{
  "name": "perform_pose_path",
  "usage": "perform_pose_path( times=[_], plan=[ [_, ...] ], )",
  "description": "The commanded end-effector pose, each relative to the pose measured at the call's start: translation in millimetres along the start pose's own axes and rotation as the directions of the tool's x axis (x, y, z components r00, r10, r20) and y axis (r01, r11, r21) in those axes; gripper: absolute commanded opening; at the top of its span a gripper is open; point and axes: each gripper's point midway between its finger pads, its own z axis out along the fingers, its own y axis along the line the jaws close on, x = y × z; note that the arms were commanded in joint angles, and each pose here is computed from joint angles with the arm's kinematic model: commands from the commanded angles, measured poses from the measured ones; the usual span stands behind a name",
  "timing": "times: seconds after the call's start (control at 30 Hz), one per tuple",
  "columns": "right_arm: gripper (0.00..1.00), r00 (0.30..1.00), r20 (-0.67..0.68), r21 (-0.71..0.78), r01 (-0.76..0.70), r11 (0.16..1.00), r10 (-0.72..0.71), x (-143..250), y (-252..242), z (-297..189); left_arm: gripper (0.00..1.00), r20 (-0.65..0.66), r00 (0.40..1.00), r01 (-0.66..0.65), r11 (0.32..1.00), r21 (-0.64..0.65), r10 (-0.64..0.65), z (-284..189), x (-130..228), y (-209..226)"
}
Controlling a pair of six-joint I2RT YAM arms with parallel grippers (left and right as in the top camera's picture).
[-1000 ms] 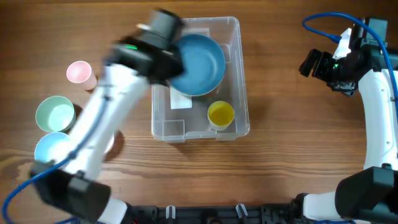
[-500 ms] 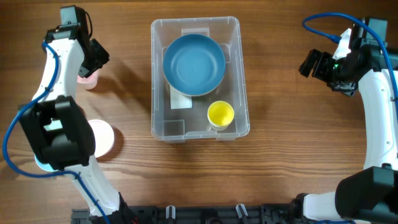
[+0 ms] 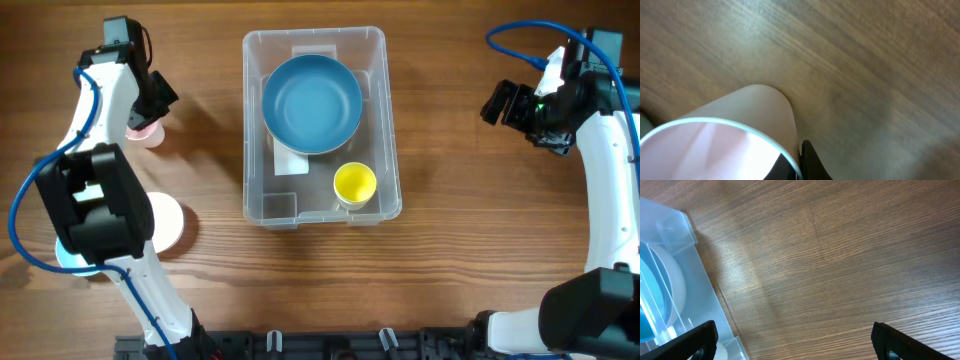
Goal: Pack container
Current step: 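Grasp the pink cup with the left gripper, then stack the pink cup into the yellow cup in the container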
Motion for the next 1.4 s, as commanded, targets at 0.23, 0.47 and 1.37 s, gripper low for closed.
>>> perform_pose_path(
  times=[0.23,0.47,1.37],
  plan=[
    [0.99,1.000,-0.011,0.012,0.005,1.000,-0.005,1,-2,3,0.04,0.231,0.929,-0.361,0.837,0.410,0.288,-254,144,-123],
    [0.99,1.000,-0.014,0.012,0.004,1.000,-0.004,2,-2,3,0.04,0.121,0.839,-0.518,0.713,0.473,0.530,-255,300,-194],
    [1.00,1.000,-0.020,0.014,0.004,1.000,-0.003,4,-3,6,0.77,0.093,0.992,0.082,0.997,0.014,-0.083,-226,96,34]
  ],
)
